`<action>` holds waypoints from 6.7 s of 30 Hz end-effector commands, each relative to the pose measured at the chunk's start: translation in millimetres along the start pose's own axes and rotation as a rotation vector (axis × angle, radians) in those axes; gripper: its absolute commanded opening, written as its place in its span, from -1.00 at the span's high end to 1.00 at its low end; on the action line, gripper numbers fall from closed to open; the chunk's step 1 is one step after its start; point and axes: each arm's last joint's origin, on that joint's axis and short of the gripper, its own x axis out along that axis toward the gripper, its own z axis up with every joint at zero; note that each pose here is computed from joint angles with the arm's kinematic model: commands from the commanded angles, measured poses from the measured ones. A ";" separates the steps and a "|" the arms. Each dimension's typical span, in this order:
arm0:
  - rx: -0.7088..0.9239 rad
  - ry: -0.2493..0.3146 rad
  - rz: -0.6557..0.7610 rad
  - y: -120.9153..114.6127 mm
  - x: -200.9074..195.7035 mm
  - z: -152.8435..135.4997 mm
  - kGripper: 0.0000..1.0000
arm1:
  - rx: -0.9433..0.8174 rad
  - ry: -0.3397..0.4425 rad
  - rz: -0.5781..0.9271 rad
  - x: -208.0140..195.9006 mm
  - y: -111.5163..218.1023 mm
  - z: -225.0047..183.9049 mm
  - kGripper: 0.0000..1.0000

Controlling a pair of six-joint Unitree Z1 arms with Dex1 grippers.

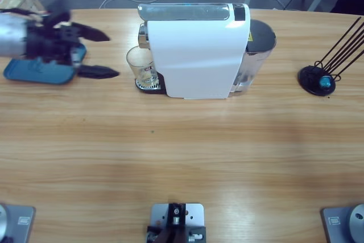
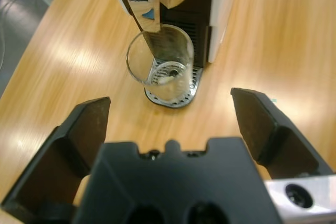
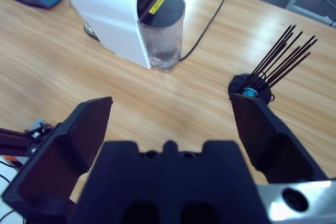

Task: Pour coffee

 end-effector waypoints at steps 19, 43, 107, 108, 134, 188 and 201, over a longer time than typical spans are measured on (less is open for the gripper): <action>-0.671 0.169 0.455 -101.2 -109.3 -7.6 -0.98 | 0.011 0.447 -0.075 271.1 38.2 209.1 1.00; -0.660 0.127 0.390 -87.5 -80.4 -5.4 -0.98 | 0.005 0.584 -0.003 324.0 40.5 195.6 1.00; -0.641 0.105 0.382 -87.7 -79.1 -1.1 -0.98 | 0.026 0.457 -0.019 267.0 39.4 210.9 -1.00; -0.641 0.107 0.382 -87.5 -78.7 -1.2 -0.98 | 0.026 0.458 -0.019 266.7 39.3 210.6 -1.00; -0.635 0.109 0.369 -87.8 -76.5 0.1 -0.98 | 0.044 0.448 -0.020 264.4 37.7 196.9 -1.00; -0.496 0.055 0.258 -121.3 -97.6 -9.1 -0.98 | -0.129 0.024 0.114 132.7 40.6 21.1 -1.00; -0.500 0.073 0.238 -119.6 -92.2 -9.3 -0.98 | -0.134 0.045 0.127 137.3 41.7 17.3 -1.00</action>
